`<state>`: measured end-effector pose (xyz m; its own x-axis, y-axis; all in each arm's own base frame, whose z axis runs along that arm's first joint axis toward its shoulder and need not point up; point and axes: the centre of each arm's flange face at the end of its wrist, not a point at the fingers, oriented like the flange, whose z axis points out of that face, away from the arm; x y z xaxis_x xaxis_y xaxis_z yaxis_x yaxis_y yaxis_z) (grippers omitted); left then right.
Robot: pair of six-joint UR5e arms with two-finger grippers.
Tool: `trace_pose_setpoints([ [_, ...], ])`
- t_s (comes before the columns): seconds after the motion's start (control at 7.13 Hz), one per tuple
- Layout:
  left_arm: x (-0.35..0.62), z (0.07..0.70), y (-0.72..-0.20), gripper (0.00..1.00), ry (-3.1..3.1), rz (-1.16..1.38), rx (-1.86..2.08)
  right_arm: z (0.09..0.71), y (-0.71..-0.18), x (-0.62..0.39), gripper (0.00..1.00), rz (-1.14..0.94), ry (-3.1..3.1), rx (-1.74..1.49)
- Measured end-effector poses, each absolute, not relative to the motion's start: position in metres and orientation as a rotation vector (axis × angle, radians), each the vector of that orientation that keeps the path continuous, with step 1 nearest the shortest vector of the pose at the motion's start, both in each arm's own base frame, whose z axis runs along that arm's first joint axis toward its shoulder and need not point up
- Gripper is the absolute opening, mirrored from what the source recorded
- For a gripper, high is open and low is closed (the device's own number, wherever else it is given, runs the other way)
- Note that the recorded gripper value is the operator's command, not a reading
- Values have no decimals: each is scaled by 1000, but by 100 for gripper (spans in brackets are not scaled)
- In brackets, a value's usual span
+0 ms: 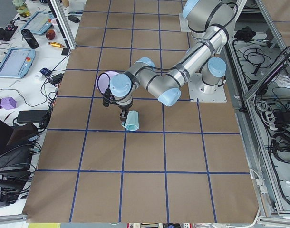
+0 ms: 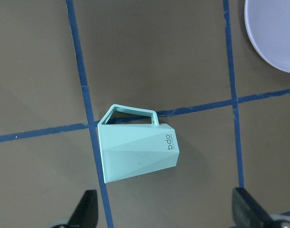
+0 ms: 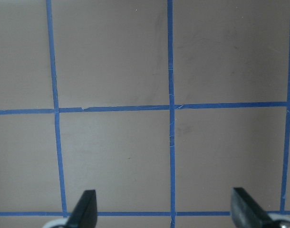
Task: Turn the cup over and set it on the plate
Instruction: 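Move the left gripper toward the mint-green mug lying on its side, then lower the left gripper and grasp the mint-green mug by its rim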
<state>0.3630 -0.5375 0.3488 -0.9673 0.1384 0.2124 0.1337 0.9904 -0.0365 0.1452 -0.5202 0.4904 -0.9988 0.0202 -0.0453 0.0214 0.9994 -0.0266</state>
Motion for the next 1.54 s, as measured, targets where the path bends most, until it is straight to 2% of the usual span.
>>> trace_pose_setpoints([
  [0.42, 418, 300, -538, 100, -2790, 28, -167, 490, -520, 145, 100, -42, 3096, 32],
  [1.26, 465, 214, -526, 100, -2300, -73, -87, 490, -520, 145, 100, -41, 3096, 32],
  [1.54, 463, 185, -522, 91, -2179, -71, -77, 490, -520, 145, 100, -42, 3096, 32],
])
